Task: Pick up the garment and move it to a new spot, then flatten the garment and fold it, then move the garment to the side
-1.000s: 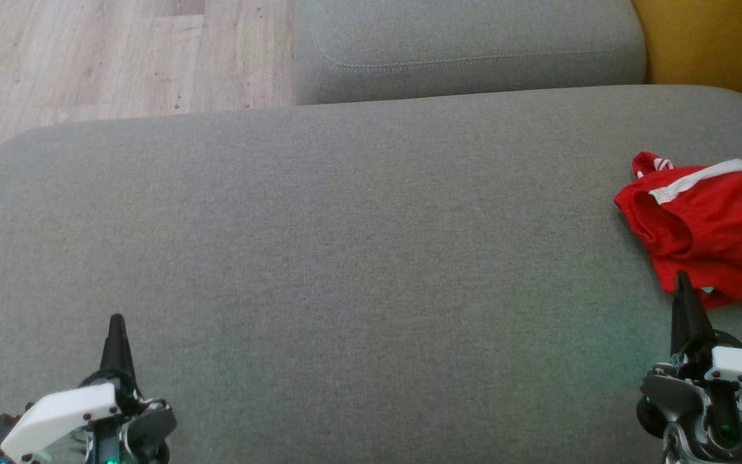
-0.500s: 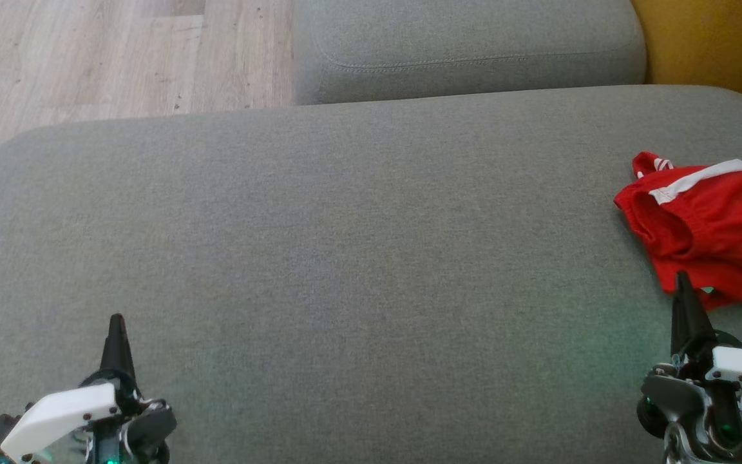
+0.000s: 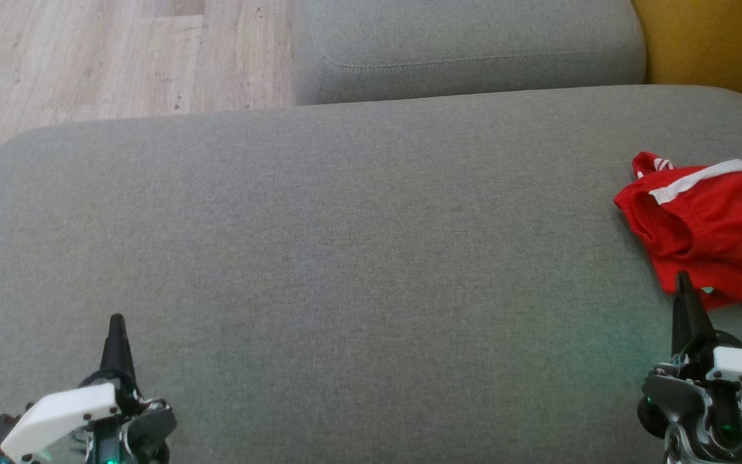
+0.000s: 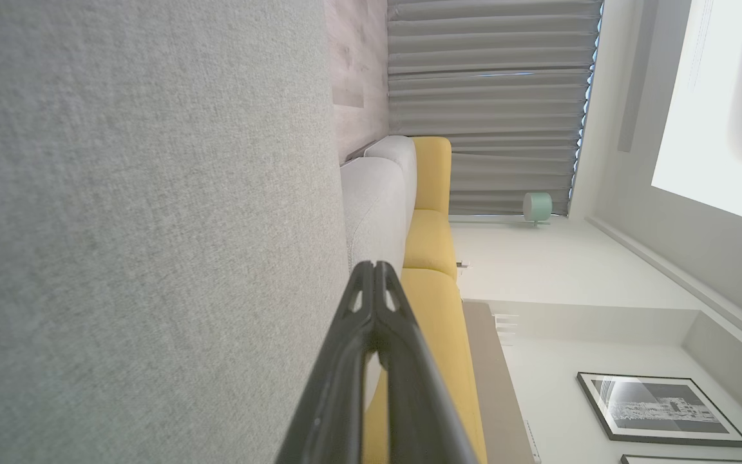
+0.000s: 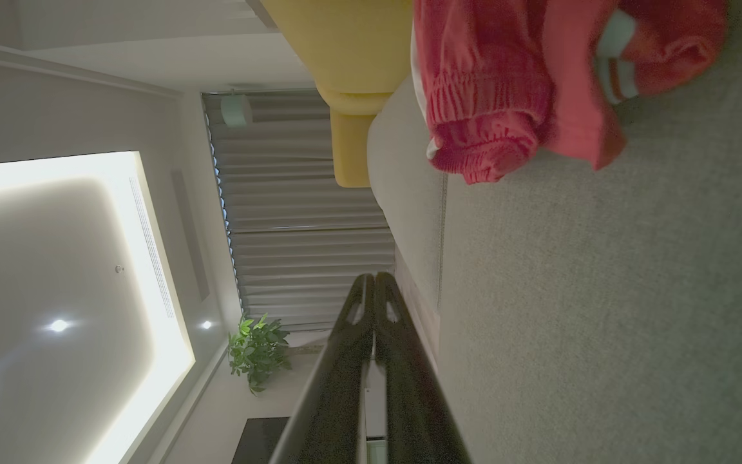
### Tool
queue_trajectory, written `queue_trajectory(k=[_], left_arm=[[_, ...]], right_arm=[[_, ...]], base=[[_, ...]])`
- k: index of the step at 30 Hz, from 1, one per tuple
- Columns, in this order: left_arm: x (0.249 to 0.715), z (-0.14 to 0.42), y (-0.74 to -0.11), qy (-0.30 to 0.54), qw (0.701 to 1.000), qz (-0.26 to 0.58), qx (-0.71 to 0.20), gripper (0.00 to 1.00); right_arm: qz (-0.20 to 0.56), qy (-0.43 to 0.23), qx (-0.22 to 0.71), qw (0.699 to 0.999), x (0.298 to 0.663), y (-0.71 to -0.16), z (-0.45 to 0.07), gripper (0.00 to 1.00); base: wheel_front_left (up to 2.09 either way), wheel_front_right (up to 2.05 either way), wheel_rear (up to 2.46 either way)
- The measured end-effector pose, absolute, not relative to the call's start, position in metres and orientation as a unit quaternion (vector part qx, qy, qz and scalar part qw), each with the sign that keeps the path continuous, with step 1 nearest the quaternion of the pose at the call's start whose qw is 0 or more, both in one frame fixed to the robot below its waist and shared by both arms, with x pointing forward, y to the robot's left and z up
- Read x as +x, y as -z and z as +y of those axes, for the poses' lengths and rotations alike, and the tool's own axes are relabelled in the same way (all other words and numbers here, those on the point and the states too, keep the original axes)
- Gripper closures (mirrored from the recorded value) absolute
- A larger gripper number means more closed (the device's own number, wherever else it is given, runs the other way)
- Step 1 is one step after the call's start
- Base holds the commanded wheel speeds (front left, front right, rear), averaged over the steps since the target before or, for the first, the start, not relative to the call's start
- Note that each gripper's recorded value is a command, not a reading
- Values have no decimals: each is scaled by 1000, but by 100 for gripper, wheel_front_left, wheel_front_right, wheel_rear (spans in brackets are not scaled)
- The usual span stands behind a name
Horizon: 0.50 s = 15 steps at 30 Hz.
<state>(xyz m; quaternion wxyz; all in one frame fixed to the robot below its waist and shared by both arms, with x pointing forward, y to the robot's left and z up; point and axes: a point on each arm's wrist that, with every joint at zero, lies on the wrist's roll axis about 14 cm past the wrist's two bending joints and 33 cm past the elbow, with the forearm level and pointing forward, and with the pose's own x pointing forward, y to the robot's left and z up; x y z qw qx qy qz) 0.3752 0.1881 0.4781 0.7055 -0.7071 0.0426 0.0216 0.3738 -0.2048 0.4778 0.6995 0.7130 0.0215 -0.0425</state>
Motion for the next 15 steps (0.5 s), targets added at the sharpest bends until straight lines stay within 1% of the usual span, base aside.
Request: queue_trajectory(k=[15], left_arm=[[375,188,-478,-22,705,42,-707,100]], right_arm=[[21,43,714,699,374,-478,-206,100]], base=[[0,0,0]])
